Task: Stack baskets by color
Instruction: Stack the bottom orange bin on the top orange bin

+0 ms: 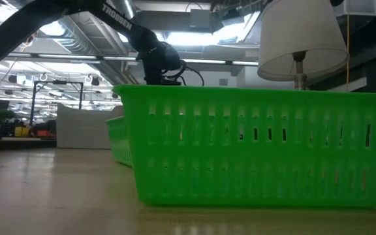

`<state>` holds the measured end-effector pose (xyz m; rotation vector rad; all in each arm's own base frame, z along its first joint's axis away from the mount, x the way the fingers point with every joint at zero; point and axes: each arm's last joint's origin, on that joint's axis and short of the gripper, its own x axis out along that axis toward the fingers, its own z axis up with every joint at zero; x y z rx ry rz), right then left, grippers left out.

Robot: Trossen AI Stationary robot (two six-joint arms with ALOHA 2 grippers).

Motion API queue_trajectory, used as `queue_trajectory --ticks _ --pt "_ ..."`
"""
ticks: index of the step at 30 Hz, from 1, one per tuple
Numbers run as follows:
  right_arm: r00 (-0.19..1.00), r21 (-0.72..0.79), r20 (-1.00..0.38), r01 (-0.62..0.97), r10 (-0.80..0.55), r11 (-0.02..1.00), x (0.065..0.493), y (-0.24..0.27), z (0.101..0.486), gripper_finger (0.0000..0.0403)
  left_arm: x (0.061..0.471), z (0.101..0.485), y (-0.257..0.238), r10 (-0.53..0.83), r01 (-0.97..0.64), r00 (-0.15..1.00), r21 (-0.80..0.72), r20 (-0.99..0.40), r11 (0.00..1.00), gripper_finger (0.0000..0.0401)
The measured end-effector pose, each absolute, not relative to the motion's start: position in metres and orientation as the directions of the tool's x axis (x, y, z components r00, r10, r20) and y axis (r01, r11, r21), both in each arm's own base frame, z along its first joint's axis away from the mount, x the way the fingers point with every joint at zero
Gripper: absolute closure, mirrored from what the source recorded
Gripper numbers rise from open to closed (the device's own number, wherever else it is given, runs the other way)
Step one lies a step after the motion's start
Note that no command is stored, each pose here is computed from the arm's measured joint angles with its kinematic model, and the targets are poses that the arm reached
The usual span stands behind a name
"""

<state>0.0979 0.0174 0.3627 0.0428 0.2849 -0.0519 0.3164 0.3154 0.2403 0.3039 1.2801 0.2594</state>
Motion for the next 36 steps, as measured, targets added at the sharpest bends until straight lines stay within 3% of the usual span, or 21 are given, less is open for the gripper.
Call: queue_trajectory --ticks 16,28,36 --pt "0.956 0.032 -0.291 0.058 -0.046 0.998 0.098 0.017 0.362 0.0315 0.33 0.237 0.304 0.384 0.0 0.243 0.396 -0.891 0.918 0.0401" --pt "0.947 0.048 -0.317 0.067 -0.049 0.997 0.097 0.017 0.359 0.0315 0.343 0.238 0.287 0.47 0.034 0.149 0.48 -0.87 0.877 0.034" --pt "0.935 0.061 -0.35 0.078 -0.052 0.995 0.096 0.017 0.356 0.0315 0.35 0.266 0.261 0.521 0.059 0.195 0.54 -0.831 0.84 0.0336"
